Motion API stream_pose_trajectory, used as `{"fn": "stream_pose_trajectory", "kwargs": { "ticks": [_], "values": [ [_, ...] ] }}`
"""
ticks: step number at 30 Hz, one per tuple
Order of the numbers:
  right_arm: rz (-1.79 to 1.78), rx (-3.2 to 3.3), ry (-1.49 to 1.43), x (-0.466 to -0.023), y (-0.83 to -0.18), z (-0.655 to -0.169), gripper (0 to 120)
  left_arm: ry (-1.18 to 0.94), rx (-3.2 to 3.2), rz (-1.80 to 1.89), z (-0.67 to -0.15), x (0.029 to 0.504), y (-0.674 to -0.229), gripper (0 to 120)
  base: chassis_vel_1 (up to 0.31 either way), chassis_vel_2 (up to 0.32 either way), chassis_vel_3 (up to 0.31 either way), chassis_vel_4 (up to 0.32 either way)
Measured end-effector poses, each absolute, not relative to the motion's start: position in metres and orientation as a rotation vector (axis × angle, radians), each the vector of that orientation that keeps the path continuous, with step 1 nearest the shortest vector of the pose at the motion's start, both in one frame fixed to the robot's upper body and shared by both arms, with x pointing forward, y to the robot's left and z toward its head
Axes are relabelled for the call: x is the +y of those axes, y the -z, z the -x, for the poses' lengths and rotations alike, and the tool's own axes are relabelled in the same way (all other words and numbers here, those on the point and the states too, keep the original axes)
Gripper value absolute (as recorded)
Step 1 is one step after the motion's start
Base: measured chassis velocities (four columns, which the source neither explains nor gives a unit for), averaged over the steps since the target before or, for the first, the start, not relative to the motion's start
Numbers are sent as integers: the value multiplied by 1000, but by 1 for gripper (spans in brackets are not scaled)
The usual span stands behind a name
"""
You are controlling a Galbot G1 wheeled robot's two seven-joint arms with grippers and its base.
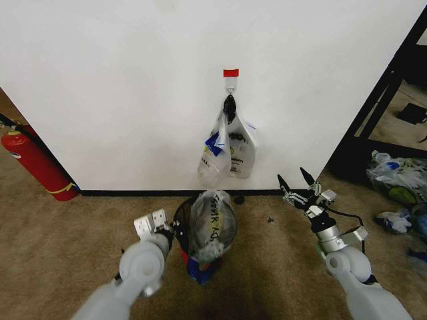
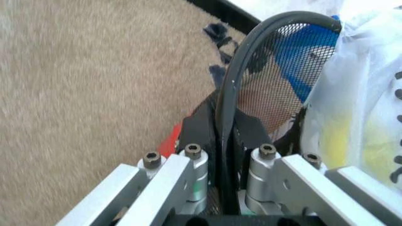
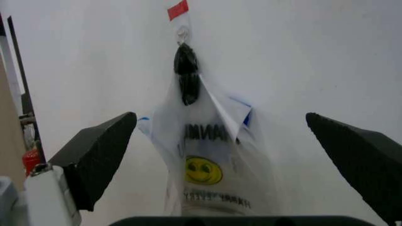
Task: Pick up the garbage bag from the wall and place it over the trash bin.
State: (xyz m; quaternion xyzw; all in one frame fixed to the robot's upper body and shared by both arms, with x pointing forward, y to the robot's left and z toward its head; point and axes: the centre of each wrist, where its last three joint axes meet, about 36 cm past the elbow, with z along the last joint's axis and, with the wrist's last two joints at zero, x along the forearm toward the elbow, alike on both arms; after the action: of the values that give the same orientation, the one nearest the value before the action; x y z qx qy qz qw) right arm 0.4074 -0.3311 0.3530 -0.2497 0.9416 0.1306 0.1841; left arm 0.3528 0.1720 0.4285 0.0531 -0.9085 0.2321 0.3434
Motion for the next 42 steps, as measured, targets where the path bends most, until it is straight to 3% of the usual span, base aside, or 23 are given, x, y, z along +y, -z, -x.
{"fn": "stream_pose_trajectory", "kwargs": {
  "ticks": [11, 25, 29, 31, 36, 42],
  "values": [
    [707, 2669, -367, -331, -347, -398, 100, -631, -2370, -151, -341, 157, -421, 5, 0, 0, 0, 0],
    [697, 2678, -379, -329, -338, -397, 100, -453, -2558, -101, -316, 173, -439, 51, 0, 0, 0, 0],
    [697, 2691, -379, -328, -333, -397, 100, -461, -2634, 93, -306, 172, -457, 70, 0, 0, 0, 0],
    [698, 2695, -378, -327, -331, -397, 100, -450, -2639, 173, -303, 169, -457, 73, 0, 0, 0, 0],
    [711, 2710, -375, -322, -324, -395, 100, -350, -2588, 316, -311, 162, -429, 95, 0, 0, 0, 0],
    [710, 2720, -374, -322, -317, -392, 100, -297, -2539, 284, -330, 166, -409, 98, 0, 0, 0, 0]
  ]
}}
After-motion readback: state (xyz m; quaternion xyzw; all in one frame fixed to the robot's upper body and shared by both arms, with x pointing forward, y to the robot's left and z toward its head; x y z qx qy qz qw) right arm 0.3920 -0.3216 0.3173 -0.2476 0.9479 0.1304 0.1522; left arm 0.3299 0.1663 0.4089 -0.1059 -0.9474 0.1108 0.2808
